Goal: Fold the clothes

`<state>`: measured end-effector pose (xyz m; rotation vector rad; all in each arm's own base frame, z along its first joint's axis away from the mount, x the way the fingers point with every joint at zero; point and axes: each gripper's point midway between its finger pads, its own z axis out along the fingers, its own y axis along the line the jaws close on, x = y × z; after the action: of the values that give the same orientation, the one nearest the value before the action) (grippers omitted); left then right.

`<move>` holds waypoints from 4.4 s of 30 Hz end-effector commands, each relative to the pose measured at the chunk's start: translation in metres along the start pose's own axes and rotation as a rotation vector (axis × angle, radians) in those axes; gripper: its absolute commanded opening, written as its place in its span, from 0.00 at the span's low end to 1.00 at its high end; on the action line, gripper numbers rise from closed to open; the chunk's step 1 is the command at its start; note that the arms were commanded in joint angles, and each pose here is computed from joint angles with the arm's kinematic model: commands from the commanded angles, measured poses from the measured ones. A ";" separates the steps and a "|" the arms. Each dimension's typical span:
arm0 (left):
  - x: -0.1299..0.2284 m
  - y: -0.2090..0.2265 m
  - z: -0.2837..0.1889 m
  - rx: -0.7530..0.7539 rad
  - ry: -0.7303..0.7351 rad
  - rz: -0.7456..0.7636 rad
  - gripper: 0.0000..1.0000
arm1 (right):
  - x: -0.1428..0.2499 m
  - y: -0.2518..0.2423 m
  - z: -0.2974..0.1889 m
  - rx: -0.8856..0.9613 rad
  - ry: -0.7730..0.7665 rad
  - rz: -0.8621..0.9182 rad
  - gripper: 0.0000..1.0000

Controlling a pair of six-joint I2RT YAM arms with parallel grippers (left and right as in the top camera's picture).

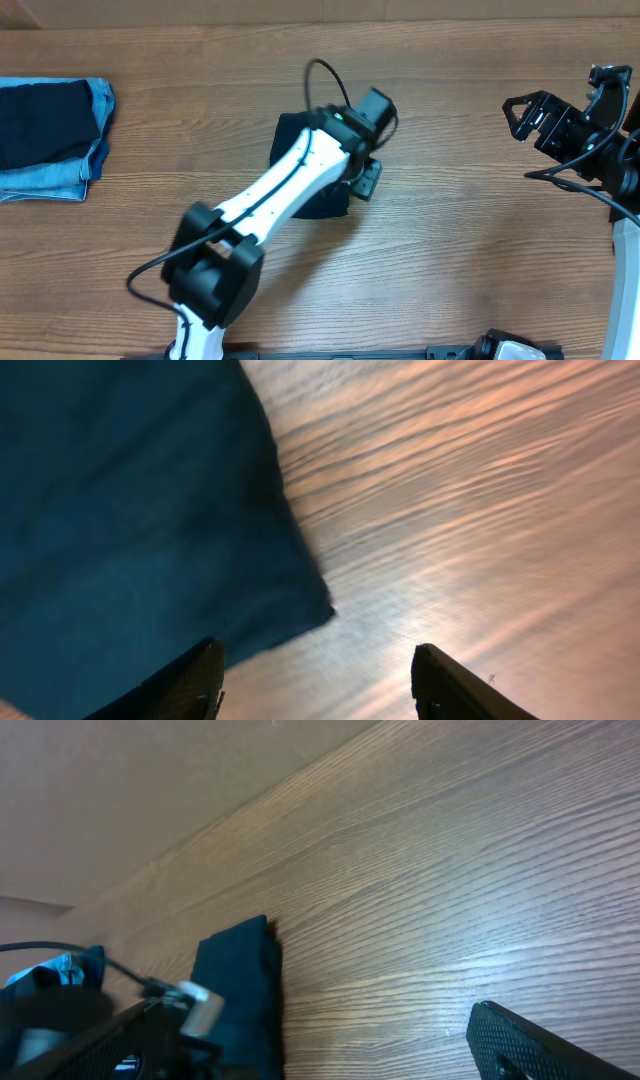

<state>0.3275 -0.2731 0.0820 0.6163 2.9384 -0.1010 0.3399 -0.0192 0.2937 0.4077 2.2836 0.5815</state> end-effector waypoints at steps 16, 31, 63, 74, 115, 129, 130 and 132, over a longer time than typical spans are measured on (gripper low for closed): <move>0.020 0.018 0.070 -0.093 0.162 0.173 0.56 | -0.007 0.003 -0.005 0.000 -0.022 -0.010 1.00; 0.070 0.072 0.048 -0.265 0.391 0.017 0.50 | -0.007 0.003 -0.005 0.000 -0.022 -0.010 1.00; 0.017 0.142 -0.141 -0.144 -0.233 -0.411 0.69 | -0.004 0.013 -0.002 -0.059 0.001 0.056 1.00; 0.001 0.171 -0.146 -0.100 -0.301 -0.431 0.72 | 0.093 0.017 0.053 0.012 0.379 0.042 0.59; 0.029 0.168 -0.244 -0.099 -0.540 -0.389 0.73 | 0.335 0.112 0.237 -0.053 0.687 0.082 0.04; 0.032 0.167 -0.246 -0.092 -0.542 -0.387 0.73 | 0.306 0.184 0.238 -0.374 0.593 -0.057 0.04; 0.031 0.167 -0.246 -0.092 -0.543 -0.388 0.74 | 0.297 0.178 0.238 -0.387 0.600 -0.073 0.04; 0.031 0.167 -0.246 -0.091 -0.542 -0.387 0.75 | 0.280 0.171 0.237 -0.432 0.603 -0.123 0.04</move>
<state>0.3375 -0.0883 0.2990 -0.0176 2.5122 -0.1308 0.3114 0.3340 0.0441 0.0230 2.7143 1.1620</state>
